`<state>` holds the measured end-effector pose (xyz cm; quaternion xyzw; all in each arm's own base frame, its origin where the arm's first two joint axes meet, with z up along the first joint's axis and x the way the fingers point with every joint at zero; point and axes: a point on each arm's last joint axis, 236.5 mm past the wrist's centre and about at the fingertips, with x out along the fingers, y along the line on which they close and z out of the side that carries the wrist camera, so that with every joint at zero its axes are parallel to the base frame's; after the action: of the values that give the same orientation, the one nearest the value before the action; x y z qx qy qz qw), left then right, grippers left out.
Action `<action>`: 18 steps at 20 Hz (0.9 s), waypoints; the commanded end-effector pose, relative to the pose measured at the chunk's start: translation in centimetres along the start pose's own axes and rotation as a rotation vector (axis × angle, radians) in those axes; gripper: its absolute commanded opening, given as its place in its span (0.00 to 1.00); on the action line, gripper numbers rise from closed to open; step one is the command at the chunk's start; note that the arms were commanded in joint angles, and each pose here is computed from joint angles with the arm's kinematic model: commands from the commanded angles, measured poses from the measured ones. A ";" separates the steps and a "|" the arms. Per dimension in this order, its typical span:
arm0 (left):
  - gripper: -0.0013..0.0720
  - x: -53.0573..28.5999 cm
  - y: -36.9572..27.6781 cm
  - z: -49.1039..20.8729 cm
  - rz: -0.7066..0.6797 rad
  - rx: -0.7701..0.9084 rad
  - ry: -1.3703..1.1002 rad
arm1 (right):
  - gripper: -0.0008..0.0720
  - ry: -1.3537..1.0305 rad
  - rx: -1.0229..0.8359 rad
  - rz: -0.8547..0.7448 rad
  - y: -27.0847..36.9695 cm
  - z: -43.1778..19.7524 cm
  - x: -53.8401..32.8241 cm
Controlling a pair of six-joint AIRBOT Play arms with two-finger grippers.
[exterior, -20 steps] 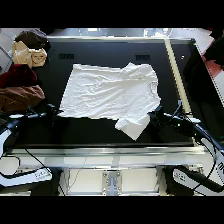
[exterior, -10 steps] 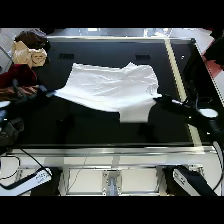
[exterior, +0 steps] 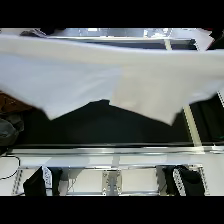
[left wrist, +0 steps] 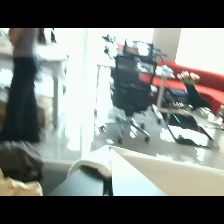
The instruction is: Fold the shirts.
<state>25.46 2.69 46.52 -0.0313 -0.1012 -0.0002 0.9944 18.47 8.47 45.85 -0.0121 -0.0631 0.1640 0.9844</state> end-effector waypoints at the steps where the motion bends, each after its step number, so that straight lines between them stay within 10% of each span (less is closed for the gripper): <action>1: 0.03 -2.7 -3.5 5.9 0.034 0.157 -0.086 | 0.02 -0.120 -0.112 -0.080 0.4 6.4 -3.6; 7: 0.02 4.3 2.0 -7.5 -0.138 -0.167 0.389 | 0.02 0.345 0.121 0.039 -5.3 -6.7 9.8; 13: 0.03 13.8 1.5 -34.5 -0.165 -0.036 1.038 | 0.02 0.806 0.381 0.124 -9.5 -27.7 21.7; 18: 0.03 20.6 1.3 -49.9 -0.075 -0.092 1.093 | 0.02 0.878 0.466 0.029 -11.5 -42.6 29.6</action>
<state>51.09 1.93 9.54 -0.0839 0.4132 -0.0832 0.9029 50.31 6.82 15.20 0.1187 0.3823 0.1976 0.8948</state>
